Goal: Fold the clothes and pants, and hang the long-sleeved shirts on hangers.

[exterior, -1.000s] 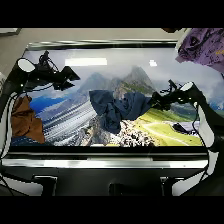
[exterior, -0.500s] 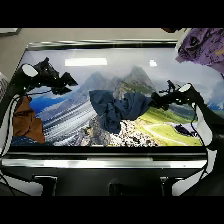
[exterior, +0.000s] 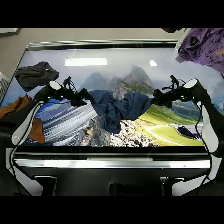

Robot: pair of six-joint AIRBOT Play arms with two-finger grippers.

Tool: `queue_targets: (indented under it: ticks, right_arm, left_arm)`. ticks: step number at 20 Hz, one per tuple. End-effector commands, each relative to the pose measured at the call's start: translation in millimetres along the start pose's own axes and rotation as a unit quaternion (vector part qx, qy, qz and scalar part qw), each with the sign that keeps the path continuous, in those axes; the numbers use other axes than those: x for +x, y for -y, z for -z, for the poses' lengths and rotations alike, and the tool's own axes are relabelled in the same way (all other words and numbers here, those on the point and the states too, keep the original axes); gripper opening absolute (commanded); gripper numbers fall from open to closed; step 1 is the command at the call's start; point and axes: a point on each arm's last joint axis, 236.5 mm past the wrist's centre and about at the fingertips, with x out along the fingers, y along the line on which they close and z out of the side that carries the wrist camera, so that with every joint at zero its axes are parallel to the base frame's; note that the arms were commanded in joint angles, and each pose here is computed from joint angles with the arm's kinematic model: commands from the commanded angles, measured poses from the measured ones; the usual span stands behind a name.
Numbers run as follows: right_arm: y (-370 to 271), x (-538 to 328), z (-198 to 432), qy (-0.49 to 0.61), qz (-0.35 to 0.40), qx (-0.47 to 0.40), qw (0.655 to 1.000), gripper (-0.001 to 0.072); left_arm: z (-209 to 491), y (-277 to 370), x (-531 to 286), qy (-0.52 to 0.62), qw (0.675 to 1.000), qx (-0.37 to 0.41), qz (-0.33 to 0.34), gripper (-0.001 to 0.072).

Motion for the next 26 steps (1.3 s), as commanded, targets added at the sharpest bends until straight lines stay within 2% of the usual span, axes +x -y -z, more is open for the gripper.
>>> queue_targets:
  ticks: [1,2,4,7,9,12,14,18,21,23,26]
  right_arm:
    - [-7.0,-7.5,9.4,-0.016,-0.005,-0.004,1.0,0.0029]
    - [-9.2,-10.3,11.3,-0.018,-0.006,-0.006,1.0,0.0028]
    - [-16.3,-19.9,10.8,-0.01,-0.008,-0.014,1.0,0.0028]
    - [-34.4,-49.5,-0.1,0.037,-0.006,-0.039,0.999,0.0028]
    - [-53.9,-85.5,-12.2,0.088,0.002,-0.073,0.993,0.0028]
    - [-97.3,-173.4,-32.9,0.191,0.03,-0.149,0.97,0.0027]
    - [-135.0,-251.6,-31.3,0.273,0.05,-0.195,0.941,0.0027]
    - [-203.1,-409.1,32.0,0.44,0.078,-0.27,0.853,0.0028]
    - [-223.8,-492.1,111.9,0.533,0.093,-0.287,0.791,0.0028]
    - [-227.5,-524.6,161.4,0.571,0.096,-0.289,0.762,0.0028]
    - [-232.1,-548.6,207.3,0.605,0.088,-0.293,0.735,0.0028]
  left_arm:
    - [7.4,7.5,29.5,0.006,1.0,0.01,0.001,0.0531]
    - [9.5,9.0,34.1,0.006,1.0,0.009,0.0,0.0447]
    - [8.8,15.0,34.7,0.01,1.0,0.013,0.005,0.0023]
    - [-12.8,41.1,4.4,0.038,0.998,0.034,0.025,0.0015]
    - [-41.3,67.9,-45.9,0.089,0.993,0.073,0.032,0.0013]
    - [-75.7,115.9,-164.1,0.191,0.971,0.143,0.022,0.0013]
    - [-80.7,156.1,-265.6,0.278,0.94,0.198,0.016,0.0013]
    - [-21.5,214.2,-448.8,0.433,0.859,0.274,0.003,0.0014]
    - [45.6,220.9,-537.2,0.508,0.806,0.303,-0.033,0.0014]
    - [87.9,224.2,-577.5,0.543,0.778,0.313,-0.038,0.0015]
    - [124.3,220.9,-617.2,0.587,0.758,0.283,-0.027,0.0015]
